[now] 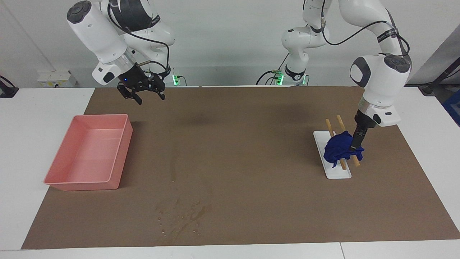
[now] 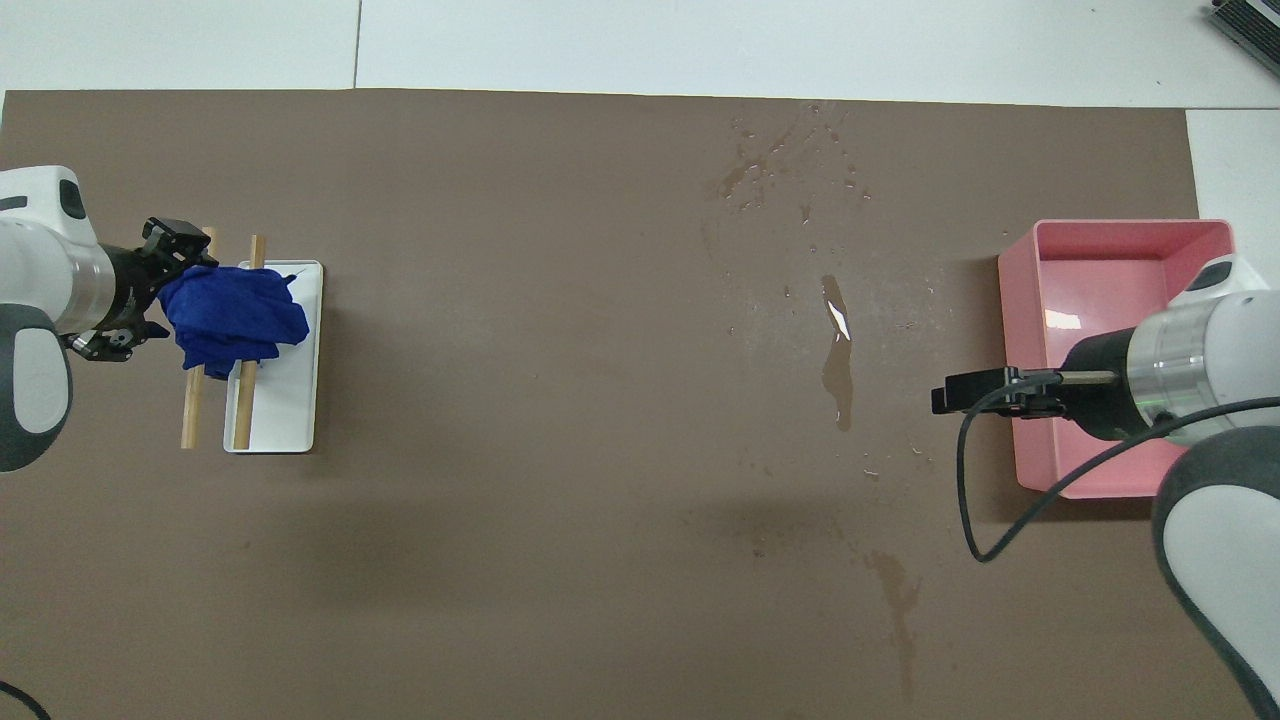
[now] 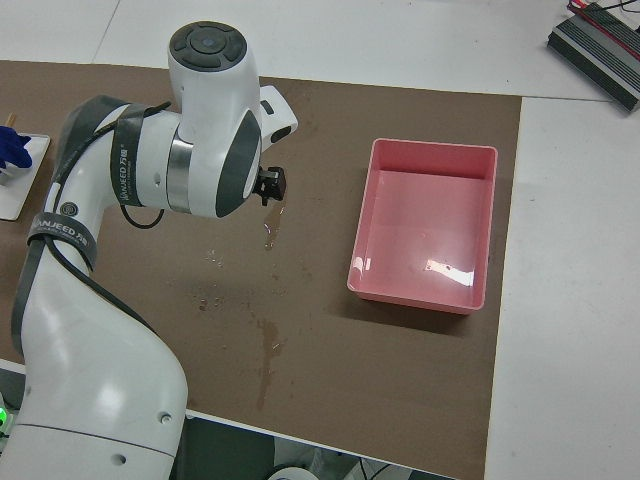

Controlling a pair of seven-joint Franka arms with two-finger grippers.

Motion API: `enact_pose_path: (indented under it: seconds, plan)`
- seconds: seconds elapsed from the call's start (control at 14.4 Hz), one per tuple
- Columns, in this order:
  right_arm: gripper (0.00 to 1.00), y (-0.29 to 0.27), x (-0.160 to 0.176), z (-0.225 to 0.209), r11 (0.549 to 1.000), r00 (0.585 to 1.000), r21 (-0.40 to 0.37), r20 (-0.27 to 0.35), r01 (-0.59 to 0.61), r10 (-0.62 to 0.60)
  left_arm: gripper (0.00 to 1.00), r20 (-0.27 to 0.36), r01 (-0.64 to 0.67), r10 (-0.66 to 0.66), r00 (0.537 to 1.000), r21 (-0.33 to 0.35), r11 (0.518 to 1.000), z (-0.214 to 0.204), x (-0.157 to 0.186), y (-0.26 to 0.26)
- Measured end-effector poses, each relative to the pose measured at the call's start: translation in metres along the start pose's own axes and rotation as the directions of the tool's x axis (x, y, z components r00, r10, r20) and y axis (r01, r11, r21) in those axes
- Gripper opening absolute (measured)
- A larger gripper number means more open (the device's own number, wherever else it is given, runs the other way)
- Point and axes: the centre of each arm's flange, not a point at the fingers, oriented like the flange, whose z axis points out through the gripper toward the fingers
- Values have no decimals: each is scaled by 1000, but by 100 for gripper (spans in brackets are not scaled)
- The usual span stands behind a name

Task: Wipe water with towel using both arms
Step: 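Grasp the blue towel with the left gripper while the right gripper moves toward center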

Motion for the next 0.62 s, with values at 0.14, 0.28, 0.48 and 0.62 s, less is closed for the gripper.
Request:
enact_pose_path:
  seconds: [0.14, 0.28, 0.48, 0.62]
  plan:
    - [100, -2, 8, 23, 995, 996, 34, 12, -94, 94, 77, -14, 1, -1, 1000, -19, 1000, 2, 1, 2]
    - [100, -17, 14, 51, 986, 987, 41, 21, -162, 161, 59, -14, -1, 0, 1000, -21, 1000, 5, 0, 3]
    - [100, -37, 21, 91, 964, 965, 61, 66, -258, 254, 39, -17, 1, -2, 1000, -22, 1000, 4, 1, 2]
    - [100, -39, 26, 108, 943, 944, 83, 93, -323, 315, 19, -20, -10, 10, 1000, -23, 1000, 2, 3, 1]
